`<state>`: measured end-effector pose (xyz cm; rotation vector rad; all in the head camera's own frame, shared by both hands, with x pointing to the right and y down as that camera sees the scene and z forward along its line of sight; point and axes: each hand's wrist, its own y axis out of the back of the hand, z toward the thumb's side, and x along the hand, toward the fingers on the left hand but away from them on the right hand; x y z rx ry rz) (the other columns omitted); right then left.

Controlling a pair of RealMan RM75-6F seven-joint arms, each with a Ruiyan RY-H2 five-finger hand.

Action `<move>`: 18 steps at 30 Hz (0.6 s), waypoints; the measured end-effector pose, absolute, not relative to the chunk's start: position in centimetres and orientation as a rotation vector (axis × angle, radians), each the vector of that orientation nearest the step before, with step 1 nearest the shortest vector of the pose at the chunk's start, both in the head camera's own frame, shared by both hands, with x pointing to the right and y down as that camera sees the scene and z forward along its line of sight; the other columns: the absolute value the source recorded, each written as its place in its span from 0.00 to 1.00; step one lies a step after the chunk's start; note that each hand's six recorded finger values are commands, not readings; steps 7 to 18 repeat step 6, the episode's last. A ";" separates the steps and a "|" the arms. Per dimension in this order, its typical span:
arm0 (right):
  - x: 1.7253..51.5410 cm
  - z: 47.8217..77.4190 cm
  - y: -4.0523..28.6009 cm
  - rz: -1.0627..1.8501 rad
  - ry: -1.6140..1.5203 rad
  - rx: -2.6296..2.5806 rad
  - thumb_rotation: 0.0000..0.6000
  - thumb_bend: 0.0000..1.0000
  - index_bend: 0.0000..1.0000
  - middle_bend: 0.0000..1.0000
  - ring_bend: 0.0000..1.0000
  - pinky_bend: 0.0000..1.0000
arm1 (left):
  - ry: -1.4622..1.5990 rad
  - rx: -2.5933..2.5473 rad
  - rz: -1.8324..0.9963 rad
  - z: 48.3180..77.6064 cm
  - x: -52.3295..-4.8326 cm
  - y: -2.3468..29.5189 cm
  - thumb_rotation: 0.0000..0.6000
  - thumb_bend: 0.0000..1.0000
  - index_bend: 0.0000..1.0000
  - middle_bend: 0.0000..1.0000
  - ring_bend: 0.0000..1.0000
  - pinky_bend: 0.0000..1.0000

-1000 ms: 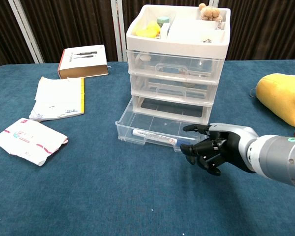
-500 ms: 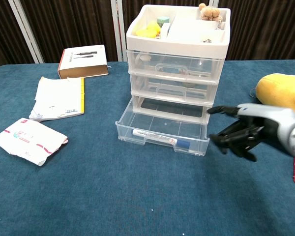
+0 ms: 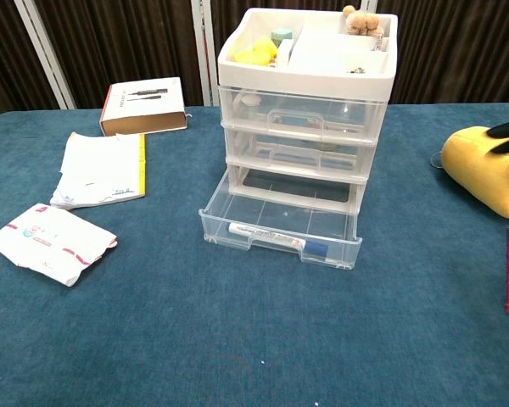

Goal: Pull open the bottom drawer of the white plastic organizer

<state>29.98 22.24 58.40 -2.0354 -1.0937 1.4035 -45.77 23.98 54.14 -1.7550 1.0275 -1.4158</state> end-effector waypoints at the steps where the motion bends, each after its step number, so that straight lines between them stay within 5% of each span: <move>1: 30.9 58.0 22.5 1.391 -1.078 -1.997 1.00 0.29 0.00 0.00 0.00 0.06 | 1.022 -1.746 -1.418 54.2 -45.8 24.0 1.00 0.01 0.00 0.00 0.00 0.00; 6: 35.9 55.9 24.6 1.352 -1.009 -1.795 1.00 0.29 0.00 0.00 0.00 0.03 | 0.999 -1.723 -1.429 54.4 -45.8 24.1 1.00 0.01 0.00 0.00 0.00 0.00; 18: 35.9 55.9 24.6 1.352 -1.009 -1.795 1.00 0.29 0.00 0.00 0.00 0.03 | 0.999 -1.723 -1.429 54.4 -45.8 24.1 1.00 0.01 0.00 0.00 0.00 0.00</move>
